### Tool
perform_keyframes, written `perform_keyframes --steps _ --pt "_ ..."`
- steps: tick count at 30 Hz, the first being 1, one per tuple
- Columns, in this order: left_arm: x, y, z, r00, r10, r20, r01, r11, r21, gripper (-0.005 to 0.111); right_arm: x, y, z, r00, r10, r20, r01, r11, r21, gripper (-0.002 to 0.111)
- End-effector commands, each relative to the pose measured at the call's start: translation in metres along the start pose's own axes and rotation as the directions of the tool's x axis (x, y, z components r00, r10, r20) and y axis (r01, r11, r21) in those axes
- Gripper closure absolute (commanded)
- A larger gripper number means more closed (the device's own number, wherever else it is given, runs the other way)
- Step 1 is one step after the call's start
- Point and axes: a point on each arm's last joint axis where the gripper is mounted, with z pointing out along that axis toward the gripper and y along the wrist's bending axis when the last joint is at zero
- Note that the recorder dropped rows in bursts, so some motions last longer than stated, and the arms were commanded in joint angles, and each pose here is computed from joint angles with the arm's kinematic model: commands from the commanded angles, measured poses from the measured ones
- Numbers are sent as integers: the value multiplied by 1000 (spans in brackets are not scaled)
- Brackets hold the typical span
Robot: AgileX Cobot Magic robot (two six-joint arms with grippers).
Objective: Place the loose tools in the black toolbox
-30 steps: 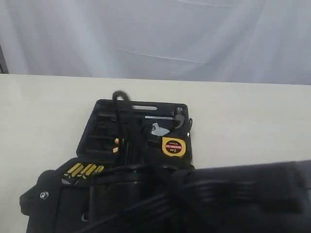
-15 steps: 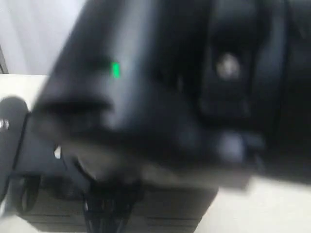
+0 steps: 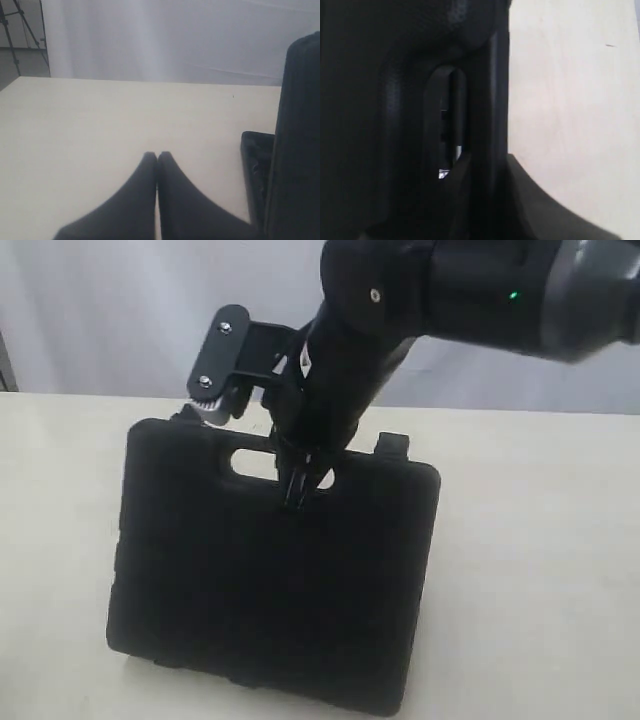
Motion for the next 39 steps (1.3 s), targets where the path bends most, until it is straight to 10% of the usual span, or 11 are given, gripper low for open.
perform_keyframes --steps 1,5,11,20,29,39 --pt "1 0 0 1000 -2 1 2 1000 3 107 22 -19 57 998 33 -52 -33 999 -2 109" --pt "1 0 0 1000 -2 1 2 1000 3 107 40 -24 114 995 67 -80 -68 998 -9 103" --pt "1 0 0 1000 -2 1 2 1000 3 107 45 -26 128 988 131 -84 -131 991 6 39" --pt "1 0 0 1000 -2 1 2 1000 3 107 30 -44 92 970 231 -70 -229 973 35 42" --pt "1 0 0 1000 -2 1 2 1000 3 107 26 -55 -6 943 322 -88 -318 947 50 108" --pt "1 0 0 1000 -2 1 2 1000 3 107 54 -14 -171 836 539 100 -541 841 -12 109"
